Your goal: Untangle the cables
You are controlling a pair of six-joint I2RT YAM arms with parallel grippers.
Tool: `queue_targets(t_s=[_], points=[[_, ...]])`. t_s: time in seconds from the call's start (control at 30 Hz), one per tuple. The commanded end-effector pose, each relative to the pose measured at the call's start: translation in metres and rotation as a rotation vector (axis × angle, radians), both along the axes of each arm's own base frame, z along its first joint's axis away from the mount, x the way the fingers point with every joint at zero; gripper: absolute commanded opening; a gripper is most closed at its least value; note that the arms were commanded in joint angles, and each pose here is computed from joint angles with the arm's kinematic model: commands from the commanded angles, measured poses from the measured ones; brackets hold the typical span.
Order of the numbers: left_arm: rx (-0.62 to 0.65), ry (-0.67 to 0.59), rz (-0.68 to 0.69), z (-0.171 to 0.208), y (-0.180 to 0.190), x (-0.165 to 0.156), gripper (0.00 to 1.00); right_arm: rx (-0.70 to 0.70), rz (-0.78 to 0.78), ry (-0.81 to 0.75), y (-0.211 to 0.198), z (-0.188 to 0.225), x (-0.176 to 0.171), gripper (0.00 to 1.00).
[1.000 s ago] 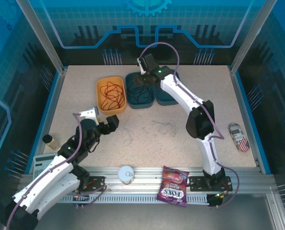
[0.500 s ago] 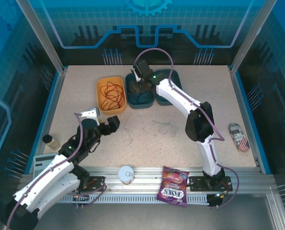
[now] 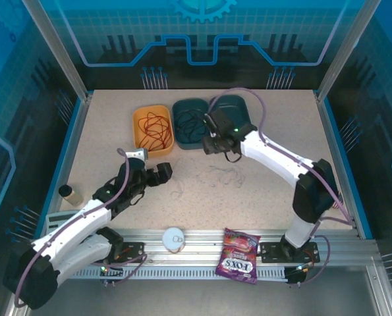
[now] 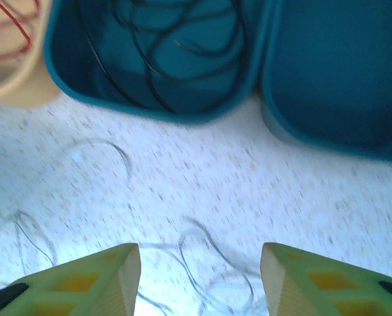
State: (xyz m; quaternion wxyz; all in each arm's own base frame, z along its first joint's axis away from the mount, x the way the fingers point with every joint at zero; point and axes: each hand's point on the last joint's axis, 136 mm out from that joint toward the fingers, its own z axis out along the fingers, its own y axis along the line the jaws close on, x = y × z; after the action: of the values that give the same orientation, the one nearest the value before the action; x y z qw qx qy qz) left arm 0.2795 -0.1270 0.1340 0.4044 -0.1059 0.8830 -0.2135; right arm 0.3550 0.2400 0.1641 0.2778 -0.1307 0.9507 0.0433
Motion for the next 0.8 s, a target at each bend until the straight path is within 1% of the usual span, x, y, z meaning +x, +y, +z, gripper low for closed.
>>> queue_targets(t_s=[0.0,0.13,0.2,0.4,0.6,0.77], points=[[-0.098,-0.049,-0.064,0.025,-0.026,0.016,0.99,-0.024,-0.107,0.045,-0.026,-0.015,-0.026,0.51],[-0.129,-0.022,-0.104,0.019,-0.045,0.025,0.99,-0.007,-0.158,0.098,-0.043,-0.029,-0.053,0.48],[-0.142,-0.015,-0.121,0.017,-0.054,0.028,0.99,0.006,-0.161,0.12,-0.045,-0.036,-0.063,0.48],[-0.159,0.011,-0.146,0.01,-0.072,0.035,0.99,-0.017,-0.163,0.184,-0.044,-0.062,-0.091,0.46],[-0.182,0.036,-0.143,0.002,-0.077,0.035,0.99,-0.016,-0.14,0.239,-0.028,-0.087,-0.103,0.4],[-0.183,0.039,-0.142,0.001,-0.076,0.034,0.99,-0.033,-0.117,0.271,-0.017,-0.103,-0.102,0.35]])
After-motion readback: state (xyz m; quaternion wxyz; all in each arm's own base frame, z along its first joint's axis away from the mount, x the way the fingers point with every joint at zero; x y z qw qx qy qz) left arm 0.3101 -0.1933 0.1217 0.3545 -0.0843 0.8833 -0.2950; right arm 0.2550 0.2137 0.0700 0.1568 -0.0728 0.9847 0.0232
